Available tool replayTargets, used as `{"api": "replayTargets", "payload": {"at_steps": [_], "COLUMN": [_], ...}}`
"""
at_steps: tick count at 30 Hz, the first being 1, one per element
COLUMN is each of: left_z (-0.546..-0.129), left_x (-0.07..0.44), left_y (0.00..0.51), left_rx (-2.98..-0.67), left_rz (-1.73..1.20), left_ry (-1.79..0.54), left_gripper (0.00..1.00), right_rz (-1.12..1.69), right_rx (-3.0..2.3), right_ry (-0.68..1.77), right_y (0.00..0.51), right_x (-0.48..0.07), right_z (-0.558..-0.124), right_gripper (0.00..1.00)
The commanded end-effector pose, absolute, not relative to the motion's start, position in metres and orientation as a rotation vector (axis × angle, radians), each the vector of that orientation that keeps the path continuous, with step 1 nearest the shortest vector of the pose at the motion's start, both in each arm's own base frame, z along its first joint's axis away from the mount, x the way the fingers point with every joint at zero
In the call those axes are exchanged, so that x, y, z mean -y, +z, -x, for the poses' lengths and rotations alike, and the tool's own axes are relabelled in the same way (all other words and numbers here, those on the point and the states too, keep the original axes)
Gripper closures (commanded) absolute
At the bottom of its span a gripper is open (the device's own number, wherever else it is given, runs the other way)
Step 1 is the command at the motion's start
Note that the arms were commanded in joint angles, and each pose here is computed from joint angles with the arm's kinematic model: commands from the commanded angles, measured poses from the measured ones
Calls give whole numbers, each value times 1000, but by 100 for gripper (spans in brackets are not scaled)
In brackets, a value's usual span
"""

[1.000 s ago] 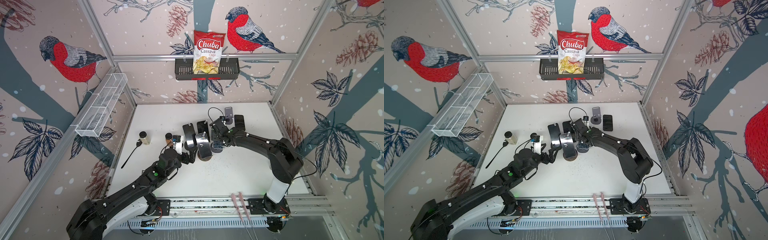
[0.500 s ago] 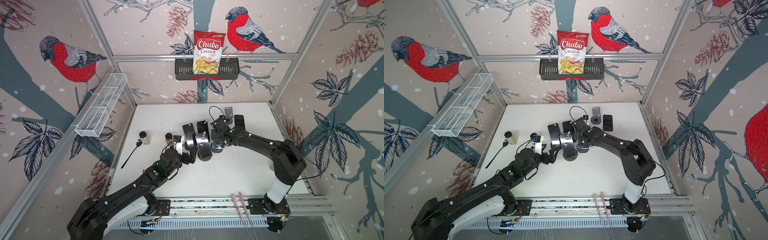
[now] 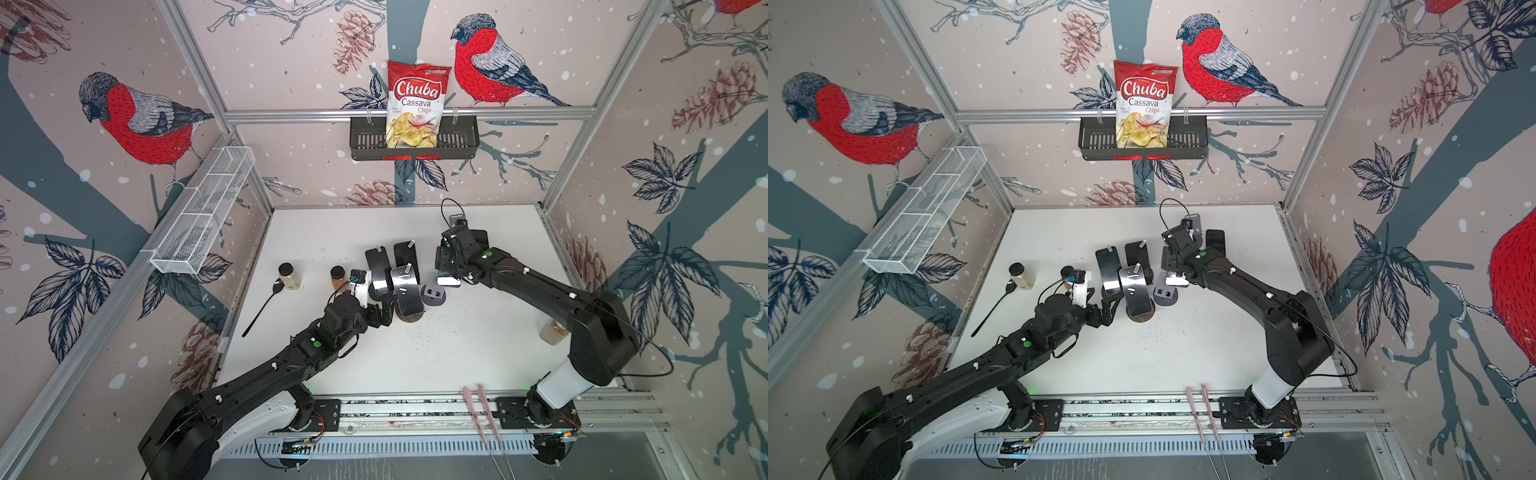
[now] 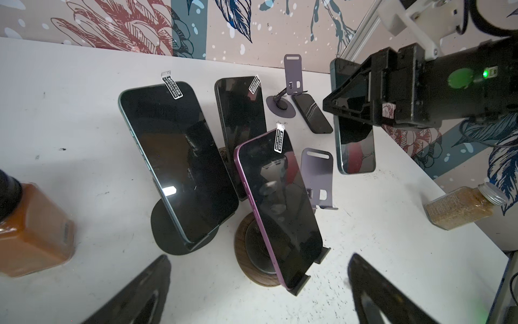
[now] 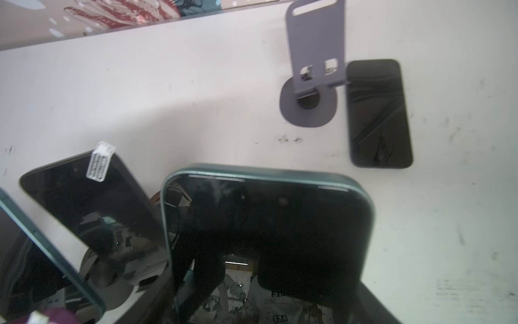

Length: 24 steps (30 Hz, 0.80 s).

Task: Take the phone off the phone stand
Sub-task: 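Lift the teal-edged phone off the stand and carry it farther from the robot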

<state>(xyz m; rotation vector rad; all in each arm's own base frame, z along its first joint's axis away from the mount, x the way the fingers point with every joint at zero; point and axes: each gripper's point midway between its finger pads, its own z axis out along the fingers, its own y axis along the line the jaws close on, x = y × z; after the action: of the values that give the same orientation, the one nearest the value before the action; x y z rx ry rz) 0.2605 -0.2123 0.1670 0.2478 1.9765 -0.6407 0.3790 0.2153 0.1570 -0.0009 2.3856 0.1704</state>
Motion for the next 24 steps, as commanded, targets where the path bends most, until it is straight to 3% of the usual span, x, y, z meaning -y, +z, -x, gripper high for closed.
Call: {"api": "replayTargets", "payload": {"at_steps": [1, 11, 24], "left_z": [-263, -266, -266], "left_x": [217, 216, 217], "left_y": [176, 179, 175], "left_rx": [-1944, -1923, -1929], "left_rz": [-261, -249, -267], "left_ry": [-658, -647, -635], "left_gripper": [3, 3, 3], "right_rz": [-4, -192, -264], "right_rx": [-2368, -2441, -2595], "right_ry": [150, 30, -82], "right_y": [161, 120, 46], "right_x": [-198, -118, -87], "right_z": [-382, -378, -370], "right_gripper": [33, 33, 32]}}
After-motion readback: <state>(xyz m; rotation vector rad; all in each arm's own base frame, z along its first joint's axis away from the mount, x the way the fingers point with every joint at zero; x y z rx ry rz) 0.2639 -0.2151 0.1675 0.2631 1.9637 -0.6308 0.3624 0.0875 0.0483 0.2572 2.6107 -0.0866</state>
